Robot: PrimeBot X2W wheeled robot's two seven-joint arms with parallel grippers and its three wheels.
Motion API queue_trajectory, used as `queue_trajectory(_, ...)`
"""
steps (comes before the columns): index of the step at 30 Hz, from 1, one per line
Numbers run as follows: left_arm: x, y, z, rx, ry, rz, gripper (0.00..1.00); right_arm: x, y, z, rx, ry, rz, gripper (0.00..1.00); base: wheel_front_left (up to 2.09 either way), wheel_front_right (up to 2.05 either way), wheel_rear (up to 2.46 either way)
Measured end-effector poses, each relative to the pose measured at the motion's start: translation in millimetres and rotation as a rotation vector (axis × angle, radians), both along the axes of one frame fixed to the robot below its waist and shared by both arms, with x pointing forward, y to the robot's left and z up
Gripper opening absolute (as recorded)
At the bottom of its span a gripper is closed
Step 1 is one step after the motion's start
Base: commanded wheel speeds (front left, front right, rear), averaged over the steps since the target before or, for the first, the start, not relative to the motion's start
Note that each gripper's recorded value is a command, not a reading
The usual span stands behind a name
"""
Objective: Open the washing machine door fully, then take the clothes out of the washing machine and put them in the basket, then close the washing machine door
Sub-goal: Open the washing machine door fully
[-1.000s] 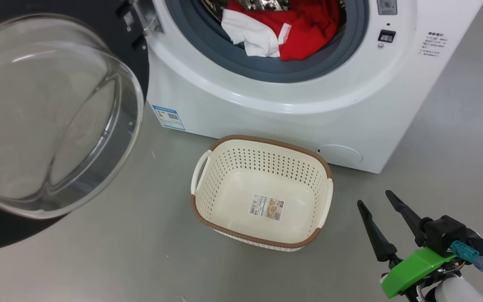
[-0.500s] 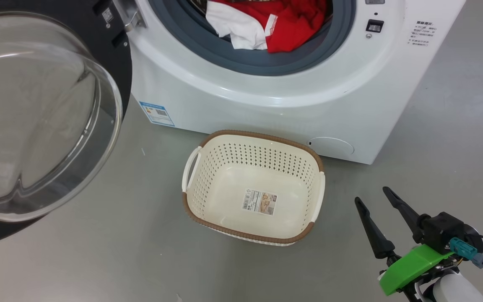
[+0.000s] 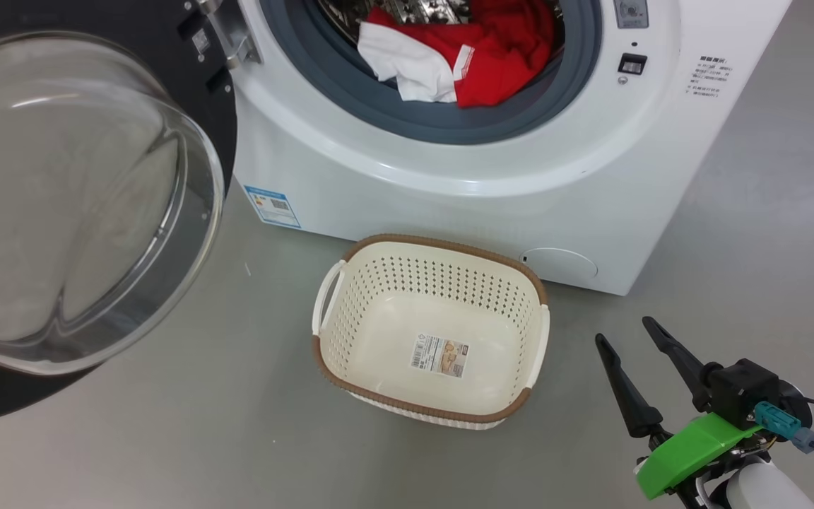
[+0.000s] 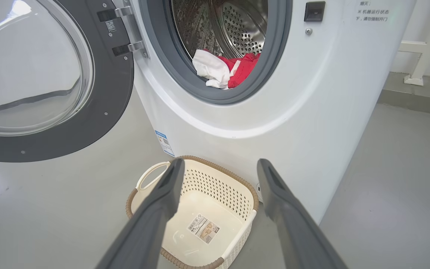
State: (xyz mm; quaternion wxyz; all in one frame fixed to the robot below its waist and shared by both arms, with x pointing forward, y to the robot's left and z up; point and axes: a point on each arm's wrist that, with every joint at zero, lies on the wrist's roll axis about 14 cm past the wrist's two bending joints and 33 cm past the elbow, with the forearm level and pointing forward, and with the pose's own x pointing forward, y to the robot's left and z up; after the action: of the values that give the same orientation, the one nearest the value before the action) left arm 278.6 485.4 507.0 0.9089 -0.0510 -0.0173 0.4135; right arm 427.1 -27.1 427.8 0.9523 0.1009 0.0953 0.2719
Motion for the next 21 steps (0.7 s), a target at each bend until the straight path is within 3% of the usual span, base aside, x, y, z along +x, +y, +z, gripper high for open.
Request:
queue_trajectory(2, -2.1, -5.5, -0.8, 0.001, -0.005, -0.012, 0.04, -0.6, 0.8, 3.9, 0.002, -0.009, 0.000, 1.00, 0.00, 0.00, 0.00)
queue_trajectory(7, -6.5, -24.3, -10.3, -0.018, -0.010, -0.048, 0.53, -2.4, 2.3, 11.4, 0.011, -0.023, -0.004, 1.00, 0.00, 0.00, 0.00)
queue_trajectory(9, -9.0, -34.5, -13.0, -0.017, -0.011, -0.071, 0.98, -3.4, 2.8, 14.7, 0.015, -0.030, -0.007, 1.00, 0.00, 0.00, 0.00)
queue_trajectory(21, -0.2, -107.0, -21.1, -0.023, -0.031, -0.286, 1.00, -12.1, -17.8, 22.6, 0.021, -0.040, -0.076, 1.00, 0.00, 0.00, 0.00)
